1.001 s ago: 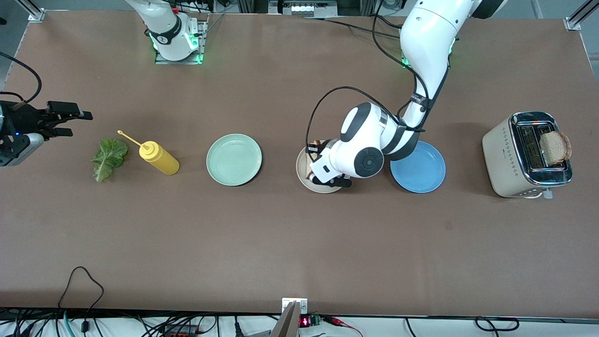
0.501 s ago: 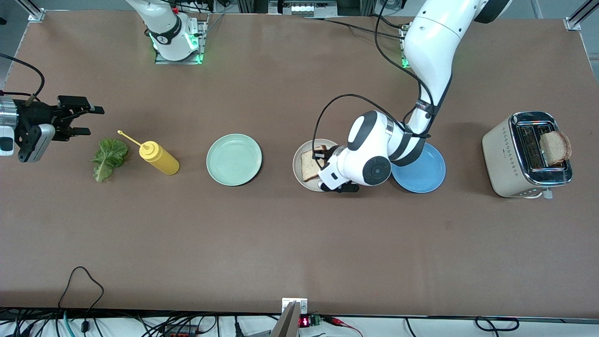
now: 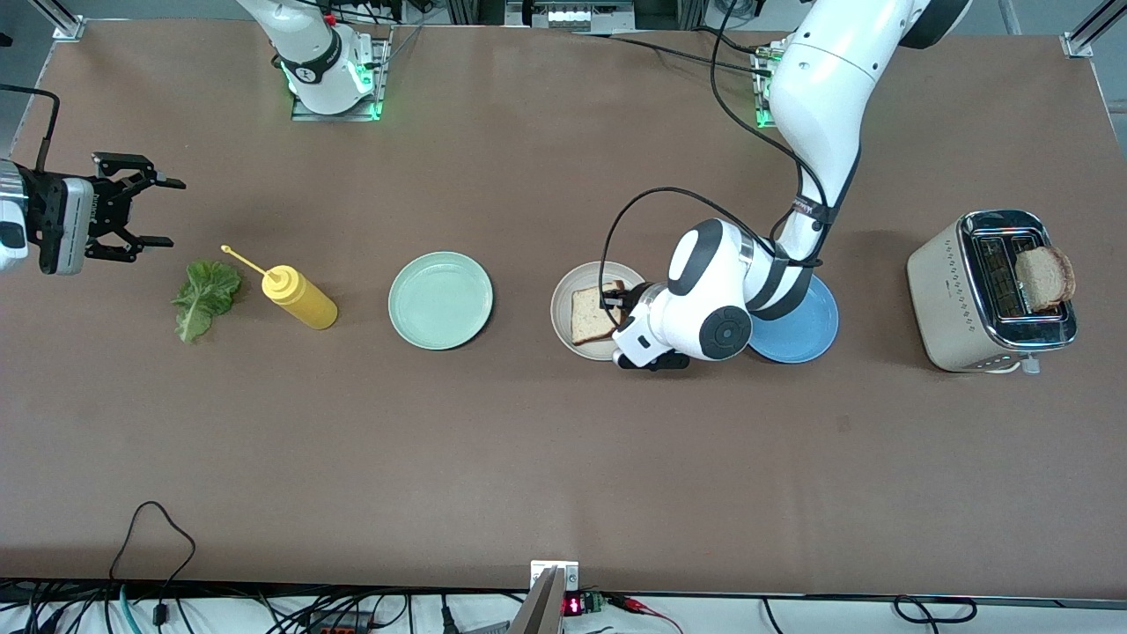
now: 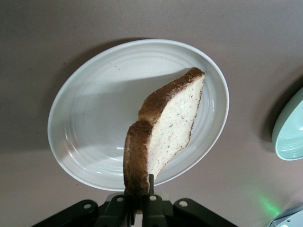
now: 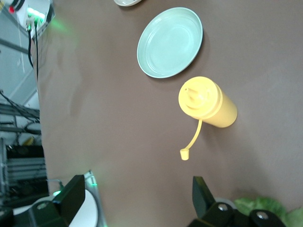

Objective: Make sandwich in beige plate with both arms
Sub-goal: 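Release the toast and withdraw the left gripper toward the toaster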

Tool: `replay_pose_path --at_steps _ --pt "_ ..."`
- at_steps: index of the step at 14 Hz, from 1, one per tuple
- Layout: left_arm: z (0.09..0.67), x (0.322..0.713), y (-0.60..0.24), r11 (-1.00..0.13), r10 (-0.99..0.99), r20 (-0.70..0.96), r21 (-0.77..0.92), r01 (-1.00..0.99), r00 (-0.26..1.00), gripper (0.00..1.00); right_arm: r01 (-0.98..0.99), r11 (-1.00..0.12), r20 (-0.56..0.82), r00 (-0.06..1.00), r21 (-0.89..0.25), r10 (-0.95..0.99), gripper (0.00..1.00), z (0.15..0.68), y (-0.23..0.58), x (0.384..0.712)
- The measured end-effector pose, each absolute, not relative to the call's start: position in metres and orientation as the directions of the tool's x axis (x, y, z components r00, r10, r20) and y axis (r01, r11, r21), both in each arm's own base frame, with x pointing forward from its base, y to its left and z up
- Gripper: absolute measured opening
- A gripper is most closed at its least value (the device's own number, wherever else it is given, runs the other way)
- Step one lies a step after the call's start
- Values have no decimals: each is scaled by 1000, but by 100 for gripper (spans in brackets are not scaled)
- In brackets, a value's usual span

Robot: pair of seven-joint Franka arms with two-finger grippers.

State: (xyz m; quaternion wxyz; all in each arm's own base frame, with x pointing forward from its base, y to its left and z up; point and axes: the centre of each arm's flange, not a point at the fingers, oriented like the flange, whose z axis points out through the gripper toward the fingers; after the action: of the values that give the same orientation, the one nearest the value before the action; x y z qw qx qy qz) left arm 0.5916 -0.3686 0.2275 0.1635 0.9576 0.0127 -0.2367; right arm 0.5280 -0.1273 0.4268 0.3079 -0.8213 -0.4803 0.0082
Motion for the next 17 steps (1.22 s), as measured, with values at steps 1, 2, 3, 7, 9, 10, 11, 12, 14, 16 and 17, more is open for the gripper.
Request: replay_pose_path --at_steps 1,2,3,7,9,10,11,12,14,16,17 --pt "226 591 -368 -947 -52 -461 305 103 886 8 808 -314 314 506 -498 803 100 426 -127 529" --pt "223 591 -366 -947 -48 -465 302 107 884 8 826 -286 342 481 -487 807 100 425 -126 529" --pt "221 591 -362 -948 -43 -470 299 113 882 8 837 -267 361 464 -478 809 100 425 -125 529" --pt "206 589 -350 -950 -24 -495 282 135 869 12 872 -202 445 411 -445 796 100 426 -120 532" --pt "203 590 -345 -950 -17 -499 279 142 866 24 888 -175 485 387 -425 784 100 426 -120 534" --pt "205 593 -343 -949 -14 -495 281 145 869 35 893 -166 507 380 -417 774 100 425 -122 534" --pt "211 596 -342 -946 -12 -487 288 147 874 46 900 -155 529 371 -408 763 100 422 -127 534" --pt "224 600 -340 -944 -14 -474 297 145 881 54 909 -136 552 352 -394 756 100 418 -132 533" --pt "262 606 -336 -939 -24 -448 316 133 894 74 927 -94 592 308 -364 745 100 407 -144 532" --pt "308 611 -319 -937 -23 -433 323 131 901 96 940 -62 626 272 -335 731 100 398 -153 530" --pt "330 617 -302 -938 -11 -420 320 137 907 100 947 -47 642 252 -319 724 100 396 -156 530"
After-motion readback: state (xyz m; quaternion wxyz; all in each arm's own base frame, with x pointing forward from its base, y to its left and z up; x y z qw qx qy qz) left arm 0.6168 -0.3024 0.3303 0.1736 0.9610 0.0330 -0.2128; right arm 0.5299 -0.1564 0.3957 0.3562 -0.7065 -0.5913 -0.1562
